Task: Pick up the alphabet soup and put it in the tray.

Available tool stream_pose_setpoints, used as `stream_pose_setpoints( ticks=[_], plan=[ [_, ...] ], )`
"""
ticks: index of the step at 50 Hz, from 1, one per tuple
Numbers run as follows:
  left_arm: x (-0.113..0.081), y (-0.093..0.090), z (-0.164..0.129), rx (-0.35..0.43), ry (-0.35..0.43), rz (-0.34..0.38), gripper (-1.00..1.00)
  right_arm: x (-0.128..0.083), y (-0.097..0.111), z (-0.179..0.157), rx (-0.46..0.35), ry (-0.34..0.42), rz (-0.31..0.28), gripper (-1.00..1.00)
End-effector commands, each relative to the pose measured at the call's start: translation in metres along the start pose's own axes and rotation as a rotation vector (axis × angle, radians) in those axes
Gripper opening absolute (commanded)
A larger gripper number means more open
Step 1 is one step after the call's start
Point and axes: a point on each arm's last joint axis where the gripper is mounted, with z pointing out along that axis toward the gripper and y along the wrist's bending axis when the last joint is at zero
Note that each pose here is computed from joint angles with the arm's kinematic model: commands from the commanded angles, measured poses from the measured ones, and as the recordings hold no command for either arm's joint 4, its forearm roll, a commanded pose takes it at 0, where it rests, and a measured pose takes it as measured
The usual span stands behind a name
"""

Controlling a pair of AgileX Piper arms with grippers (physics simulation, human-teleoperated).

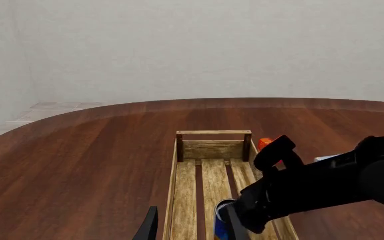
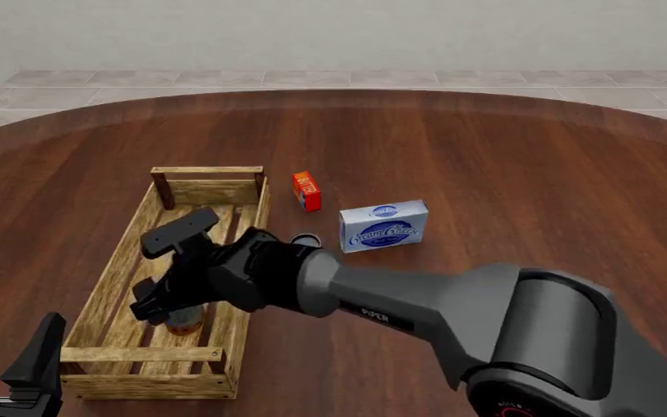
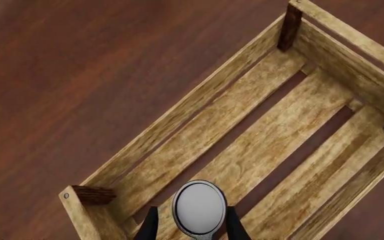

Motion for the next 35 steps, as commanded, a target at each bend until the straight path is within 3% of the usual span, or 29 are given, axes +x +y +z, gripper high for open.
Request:
stream_pose_setpoints(
  ticks=[1, 12, 20, 29, 35],
  plan=[
    [0.000, 0.000, 0.000, 0.000, 0.000, 0.000, 1.00, -0.011, 0.003, -0.014, -0.007, -0.026, -0.012, 1.00],
    [0.000, 0.000, 0.000, 0.000, 0.000, 0.000, 1.00, -0.016, 0.003, -0.022, -0.008, -0.044, -0.022, 1.00],
    [0.000, 0.000, 0.000, 0.000, 0.000, 0.000, 1.00, -0.028, 0.007, -0.046, -0.020, -0.085, -0.035, 1.00],
    [0.000, 0.000, 0.000, 0.000, 0.000, 0.000, 1.00, -0.037, 0.007, -0.077, -0.032, -0.164, -0.030, 1.00],
    [0.000, 0.000, 0.000, 0.000, 0.000, 0.000, 1.00, -0.044, -0.006, -0.093, -0.016, -0.216, -0.024, 1.00]
  ],
)
